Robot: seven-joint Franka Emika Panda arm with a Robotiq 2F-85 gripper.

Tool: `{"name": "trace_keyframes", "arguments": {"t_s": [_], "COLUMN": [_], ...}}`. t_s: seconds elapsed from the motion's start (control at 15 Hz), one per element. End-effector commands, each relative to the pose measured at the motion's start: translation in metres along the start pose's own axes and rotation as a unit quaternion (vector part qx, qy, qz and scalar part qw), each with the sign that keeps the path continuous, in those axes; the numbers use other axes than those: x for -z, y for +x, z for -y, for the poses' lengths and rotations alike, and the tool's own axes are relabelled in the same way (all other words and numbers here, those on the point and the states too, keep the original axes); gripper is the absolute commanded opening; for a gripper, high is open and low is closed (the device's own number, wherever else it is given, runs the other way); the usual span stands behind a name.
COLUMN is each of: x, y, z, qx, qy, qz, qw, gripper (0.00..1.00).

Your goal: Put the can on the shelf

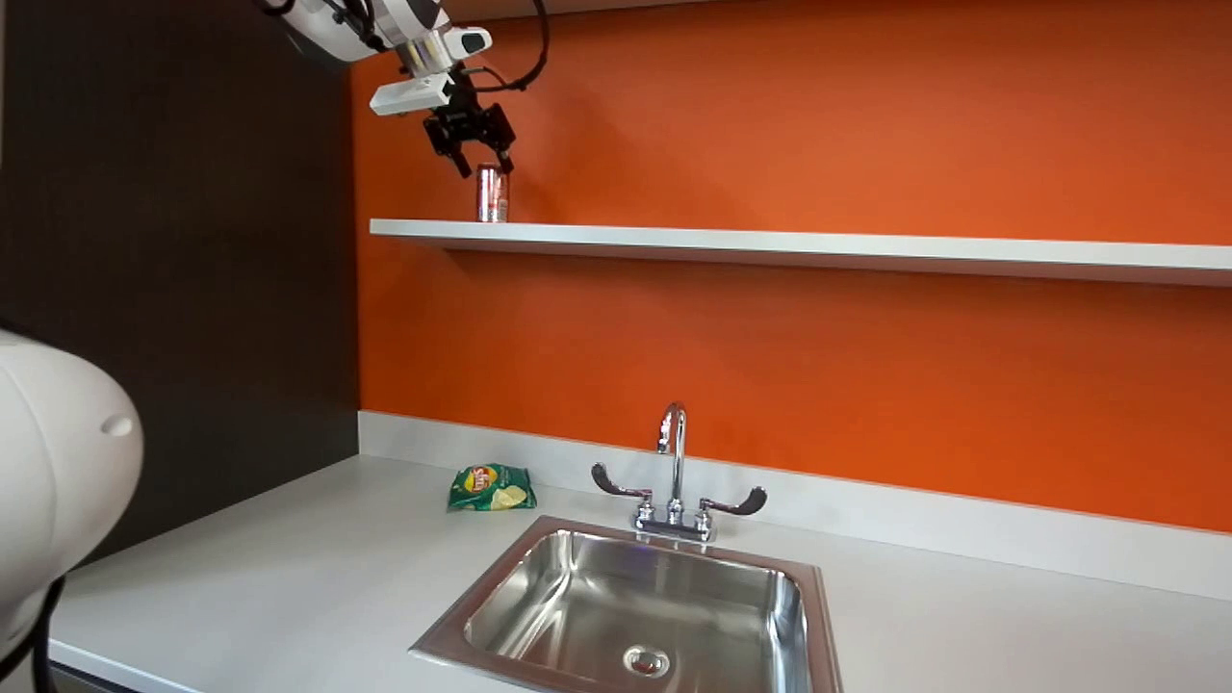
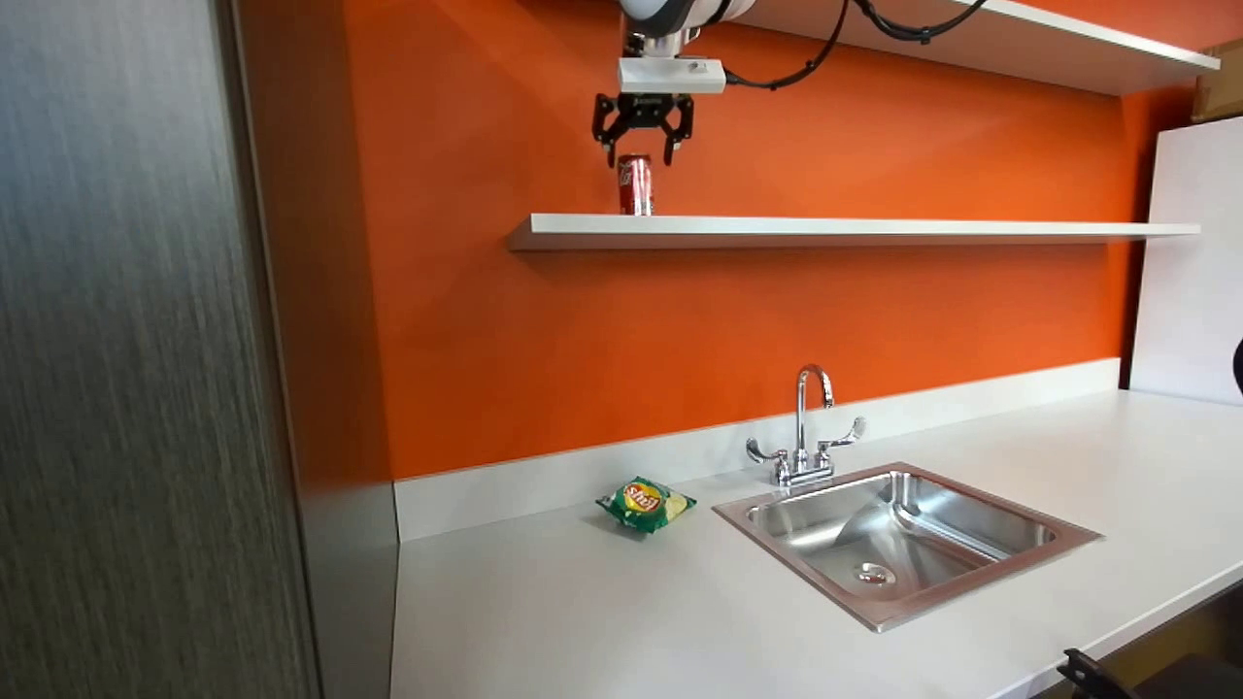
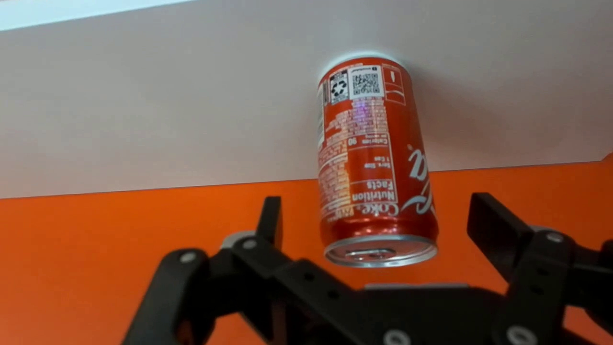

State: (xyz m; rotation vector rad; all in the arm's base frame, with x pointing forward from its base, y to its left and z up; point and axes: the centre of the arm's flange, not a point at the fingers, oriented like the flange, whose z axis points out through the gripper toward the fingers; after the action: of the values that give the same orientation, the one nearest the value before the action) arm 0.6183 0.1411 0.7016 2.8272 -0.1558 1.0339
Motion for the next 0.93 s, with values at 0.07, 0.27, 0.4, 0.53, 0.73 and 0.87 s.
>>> {"name": "trace_keyframes", "arguments": {"t_s": [0.07,0.27,0.4,0.53,0.73,0.87], "x": [0.005,0.007,0.010,0.014,0.022,0.028], "y": [0.009,0.003,-0.003,-0.009,-0.020,-0.029], "z": [0.002,0.001,0.000,-0.001,-0.004,-0.005], "qx": [-0.011,-0.009,-0.008,-0.008,-0.008,-0.006], "qy": [-0.012,-0.012,-0.012,-0.008,-0.006,-0.009], "qz": [0.001,0.001,0.004,0.005,0.008,0.014], "qw": [0.9999,0.9999,0.9999,0.9999,0.9999,0.9999], "gripper": [1.00,1.00,1.00,1.00,1.00,1.00]}}
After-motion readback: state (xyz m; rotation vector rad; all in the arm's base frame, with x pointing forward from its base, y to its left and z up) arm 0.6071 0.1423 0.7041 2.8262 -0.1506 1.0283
